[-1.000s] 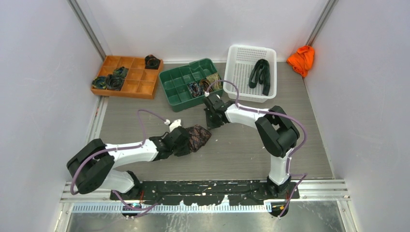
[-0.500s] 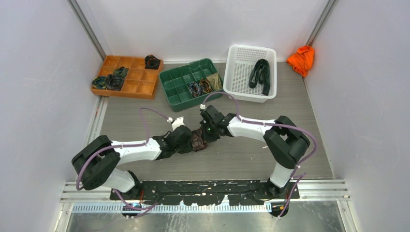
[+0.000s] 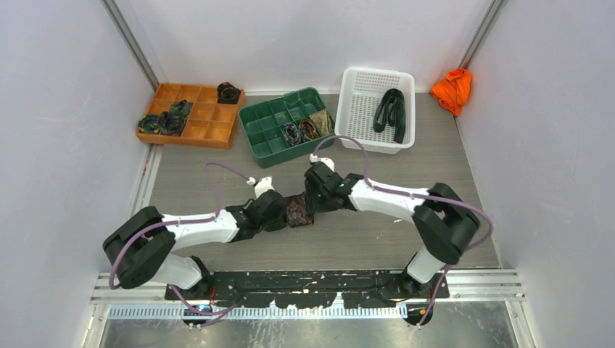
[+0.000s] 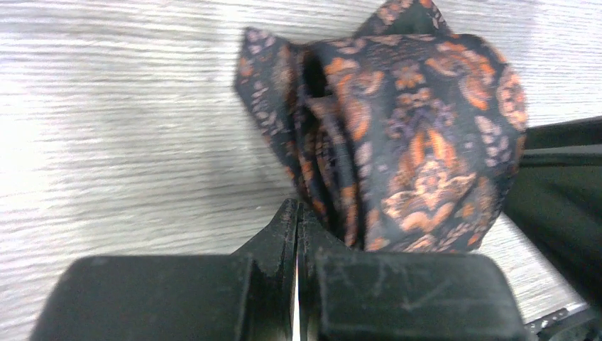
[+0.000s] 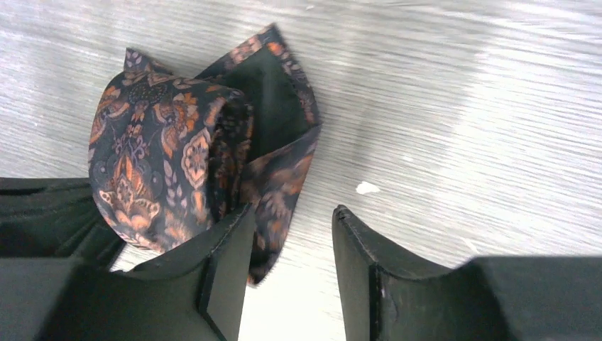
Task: Roll the ties
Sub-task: Roll the tie at the center of the board.
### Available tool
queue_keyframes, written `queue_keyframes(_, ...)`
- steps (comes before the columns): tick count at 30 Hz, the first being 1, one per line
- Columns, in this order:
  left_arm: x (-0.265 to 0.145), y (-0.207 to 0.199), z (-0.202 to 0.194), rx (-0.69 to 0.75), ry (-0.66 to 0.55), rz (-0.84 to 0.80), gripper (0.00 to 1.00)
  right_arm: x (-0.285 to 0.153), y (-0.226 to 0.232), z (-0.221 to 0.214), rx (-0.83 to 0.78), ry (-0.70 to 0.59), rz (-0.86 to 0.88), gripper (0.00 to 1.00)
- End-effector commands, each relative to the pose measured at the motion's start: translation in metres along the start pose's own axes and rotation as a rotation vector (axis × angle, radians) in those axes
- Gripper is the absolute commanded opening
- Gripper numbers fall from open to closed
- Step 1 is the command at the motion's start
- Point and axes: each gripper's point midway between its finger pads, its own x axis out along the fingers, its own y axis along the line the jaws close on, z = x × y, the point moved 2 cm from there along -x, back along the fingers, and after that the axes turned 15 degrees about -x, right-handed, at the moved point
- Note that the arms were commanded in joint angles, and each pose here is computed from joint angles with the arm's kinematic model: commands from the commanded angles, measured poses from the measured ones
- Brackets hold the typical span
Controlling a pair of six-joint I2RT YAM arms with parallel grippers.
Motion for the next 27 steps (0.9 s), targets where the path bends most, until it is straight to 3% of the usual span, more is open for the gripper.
queue_keyframes(1, -0.015, 0.049, 0.002, 0.068, -0.032, 0.173, 0.0, -0.038, -0.035, 0.021, 0.08, -0.174, -0.139, 0.54)
queue_keyframes(8, -0.059, 0.035, 0.034, -0.003, -0.145, 0.122, 0.0, -0.043, -0.034, 0.007, 0.163, -0.206, 0.017, 0.55)
queue_keyframes(11, -0.068, 0.018, 0.045, -0.034, -0.188, 0.023, 0.0, -0.041, -0.019, 0.003, 0.216, -0.239, 0.152, 0.7)
queue_keyframes(16, -0.052, 0.019, 0.037, -0.094, -0.119, 0.019, 0.0, -0.044, 0.002, 0.003, 0.27, -0.278, 0.329, 0.7)
queue_keyframes(21, -0.023, 0.009, 0.024, -0.17, -0.061, -0.104, 0.0, -0.039, 0.005, -0.002, 0.305, -0.303, 0.384, 0.81)
queue_keyframes(27, -0.01, 0.004, 0.024, -0.154, -0.051, -0.143, 0.0, -0.025, 0.005, -0.008, 0.345, -0.279, 0.406, 0.86)
